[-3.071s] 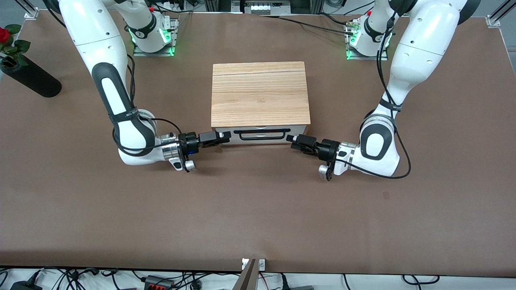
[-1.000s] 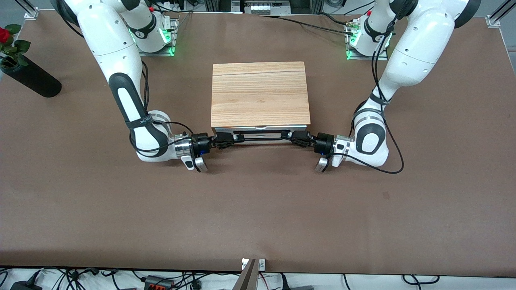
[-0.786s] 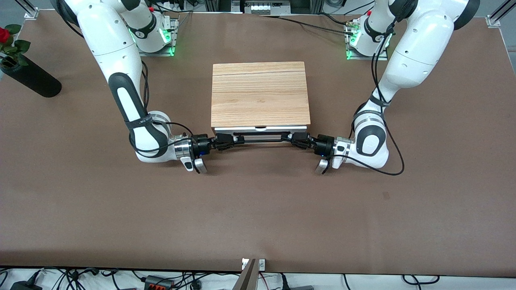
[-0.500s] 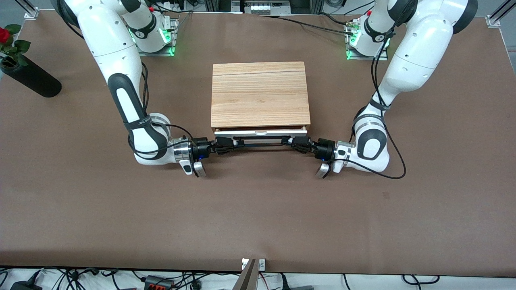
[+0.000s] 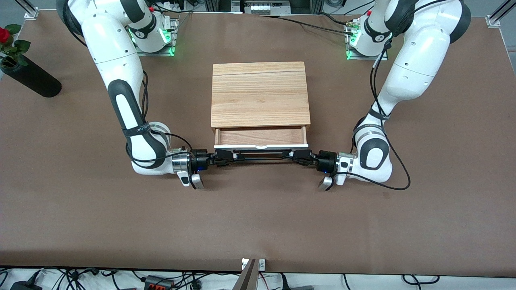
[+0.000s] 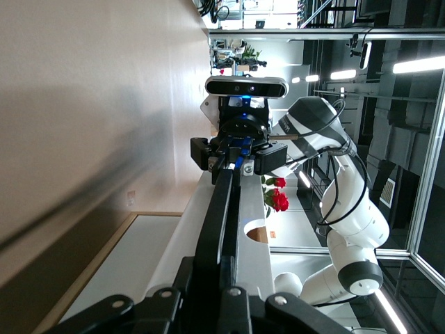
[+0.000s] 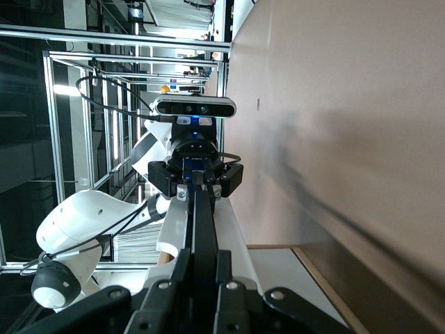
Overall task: Pull top drawer with both arms simultaneously
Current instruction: 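Pull the handle outward with the left gripper while the right gripper pulls, then open the left gripper and back away while the right gripper releases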
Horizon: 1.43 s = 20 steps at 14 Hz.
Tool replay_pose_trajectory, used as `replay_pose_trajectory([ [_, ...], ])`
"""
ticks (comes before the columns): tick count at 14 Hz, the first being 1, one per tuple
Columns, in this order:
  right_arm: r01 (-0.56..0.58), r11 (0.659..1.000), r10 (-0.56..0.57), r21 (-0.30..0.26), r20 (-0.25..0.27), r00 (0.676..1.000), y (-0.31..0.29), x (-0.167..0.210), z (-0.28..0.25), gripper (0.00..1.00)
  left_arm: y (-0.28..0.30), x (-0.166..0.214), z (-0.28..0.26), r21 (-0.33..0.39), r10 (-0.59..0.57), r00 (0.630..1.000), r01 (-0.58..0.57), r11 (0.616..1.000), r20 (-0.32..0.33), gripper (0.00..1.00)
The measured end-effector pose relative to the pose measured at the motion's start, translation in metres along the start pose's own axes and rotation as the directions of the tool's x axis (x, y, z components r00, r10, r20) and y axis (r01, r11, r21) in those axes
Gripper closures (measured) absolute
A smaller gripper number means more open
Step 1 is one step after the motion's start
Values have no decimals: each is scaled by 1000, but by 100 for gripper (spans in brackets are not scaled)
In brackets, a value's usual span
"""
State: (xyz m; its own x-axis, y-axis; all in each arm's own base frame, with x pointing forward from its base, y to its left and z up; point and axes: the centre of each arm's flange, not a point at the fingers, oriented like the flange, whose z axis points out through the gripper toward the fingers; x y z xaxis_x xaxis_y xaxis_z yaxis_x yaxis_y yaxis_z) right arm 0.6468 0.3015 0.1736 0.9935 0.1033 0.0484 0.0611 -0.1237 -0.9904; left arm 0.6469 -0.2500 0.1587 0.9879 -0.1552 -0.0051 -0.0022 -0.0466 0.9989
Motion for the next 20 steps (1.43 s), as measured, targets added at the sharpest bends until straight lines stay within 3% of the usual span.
replay_pose_trajectory([
  [2,0,1000,0,0,-1,1000,0,1,0,82,0,1,0,3,1,1000,-1,1000,-4,82],
  [6,2,1000,-2,6,3,1000,-1,1,0,81,-8,22,-33,82,26,994,-17,996,-107,48],
  [7,0,1000,0,13,7,1000,-3,1,0,77,-11,23,-36,83,25,993,-15,996,-112,37],
  [11,1,1000,-1,26,5,1000,-10,5,-7,34,-10,27,-40,89,34,993,-24,996,-115,34],
  [14,11,1000,-11,29,-2,1000,-19,9,-12,1,-4,33,-54,122,64,992,-50,991,-111,21],
  [16,24,1000,-24,18,-8,1000,-26,13,-20,0,0,38,-66,128,75,990,-59,990,-123,3],
  [18,31,999,-30,-42,23,999,-33,16,-34,0,6,40,-73,136,88,988,-71,988,-124,0],
  [20,51,991,-43,-121,69,997,-45,19,-47,0,21,41,-79,200,94,993,-78,977,-69,0],
])
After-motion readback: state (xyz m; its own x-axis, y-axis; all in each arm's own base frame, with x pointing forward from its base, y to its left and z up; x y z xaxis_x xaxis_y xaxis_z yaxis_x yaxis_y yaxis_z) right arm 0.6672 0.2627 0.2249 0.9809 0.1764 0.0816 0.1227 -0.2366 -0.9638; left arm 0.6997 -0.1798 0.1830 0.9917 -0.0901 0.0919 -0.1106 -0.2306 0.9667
